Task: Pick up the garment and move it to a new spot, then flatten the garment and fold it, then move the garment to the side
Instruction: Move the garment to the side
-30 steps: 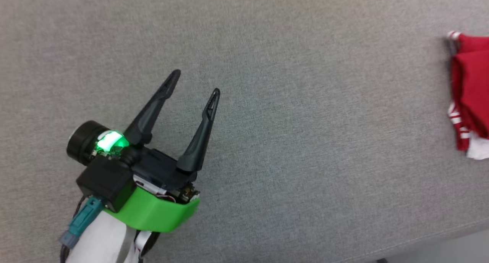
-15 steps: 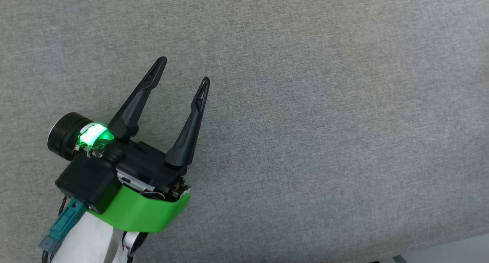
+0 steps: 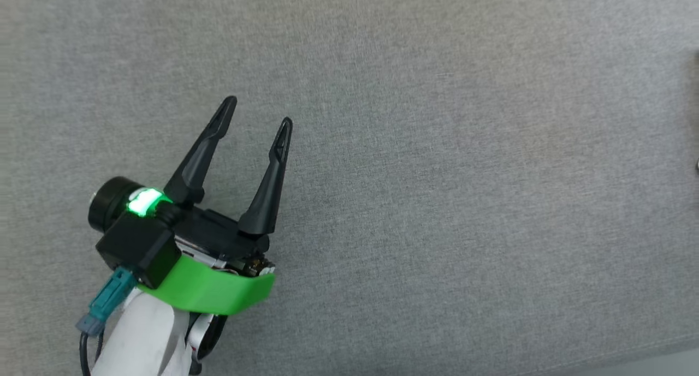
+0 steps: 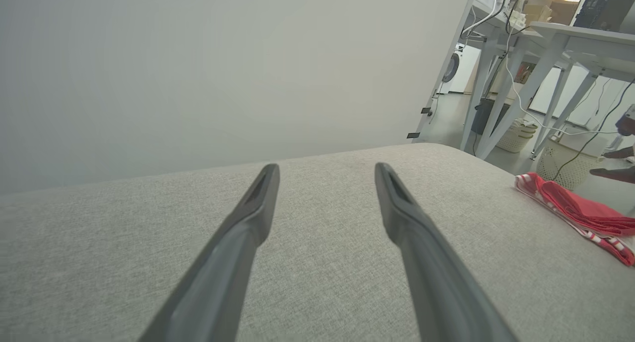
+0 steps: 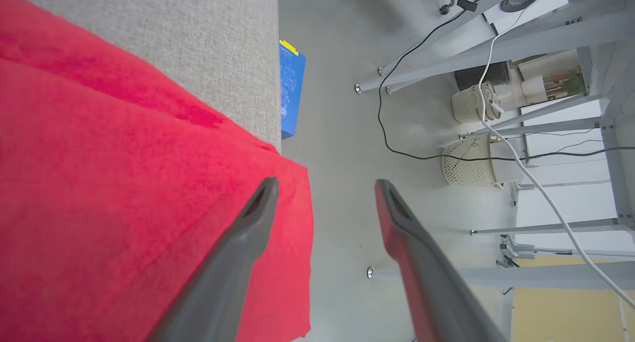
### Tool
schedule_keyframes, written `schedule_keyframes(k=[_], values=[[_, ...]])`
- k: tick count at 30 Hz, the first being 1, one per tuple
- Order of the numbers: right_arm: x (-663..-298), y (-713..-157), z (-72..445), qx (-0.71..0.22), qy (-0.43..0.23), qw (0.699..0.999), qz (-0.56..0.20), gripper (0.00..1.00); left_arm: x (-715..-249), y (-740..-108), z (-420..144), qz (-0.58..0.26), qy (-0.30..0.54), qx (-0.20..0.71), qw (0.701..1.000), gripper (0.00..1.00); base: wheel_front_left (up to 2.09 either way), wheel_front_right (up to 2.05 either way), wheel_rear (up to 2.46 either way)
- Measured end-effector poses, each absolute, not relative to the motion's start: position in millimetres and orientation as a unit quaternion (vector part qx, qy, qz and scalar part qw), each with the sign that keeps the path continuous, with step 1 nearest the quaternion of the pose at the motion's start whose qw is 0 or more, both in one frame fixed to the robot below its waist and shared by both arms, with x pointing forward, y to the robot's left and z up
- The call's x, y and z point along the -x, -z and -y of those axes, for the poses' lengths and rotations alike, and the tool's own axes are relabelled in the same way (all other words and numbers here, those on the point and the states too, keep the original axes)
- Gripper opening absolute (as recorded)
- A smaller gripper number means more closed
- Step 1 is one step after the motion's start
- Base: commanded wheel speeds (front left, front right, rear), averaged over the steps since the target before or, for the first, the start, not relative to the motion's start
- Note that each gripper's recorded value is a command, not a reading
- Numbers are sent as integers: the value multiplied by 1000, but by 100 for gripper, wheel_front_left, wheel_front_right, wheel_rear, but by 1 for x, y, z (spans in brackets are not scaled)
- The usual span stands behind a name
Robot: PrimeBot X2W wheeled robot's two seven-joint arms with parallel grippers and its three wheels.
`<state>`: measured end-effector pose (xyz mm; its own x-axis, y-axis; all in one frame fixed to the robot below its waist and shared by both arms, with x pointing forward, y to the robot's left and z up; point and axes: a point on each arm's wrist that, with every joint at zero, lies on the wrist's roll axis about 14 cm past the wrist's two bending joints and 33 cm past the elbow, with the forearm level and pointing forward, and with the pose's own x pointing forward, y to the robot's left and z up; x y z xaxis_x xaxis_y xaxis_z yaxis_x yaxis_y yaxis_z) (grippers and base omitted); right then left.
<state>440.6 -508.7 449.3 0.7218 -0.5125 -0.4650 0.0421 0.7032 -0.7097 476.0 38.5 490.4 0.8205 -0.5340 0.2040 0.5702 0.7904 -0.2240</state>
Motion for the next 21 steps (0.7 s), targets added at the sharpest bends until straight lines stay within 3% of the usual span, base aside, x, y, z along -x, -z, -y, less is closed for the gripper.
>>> schedule_keyframes(k=[7,13,21], values=[[-465,-498,468,299,141,919,-216,100,-457,-490,-62,37,242,146,958,100,0,0,0],[-474,-545,414,203,109,970,-82,100,-438,-506,-90,46,188,137,971,100,0,0,0],[-450,-586,326,103,31,993,45,100,-403,-515,-129,48,115,120,985,100,0,0,0]])
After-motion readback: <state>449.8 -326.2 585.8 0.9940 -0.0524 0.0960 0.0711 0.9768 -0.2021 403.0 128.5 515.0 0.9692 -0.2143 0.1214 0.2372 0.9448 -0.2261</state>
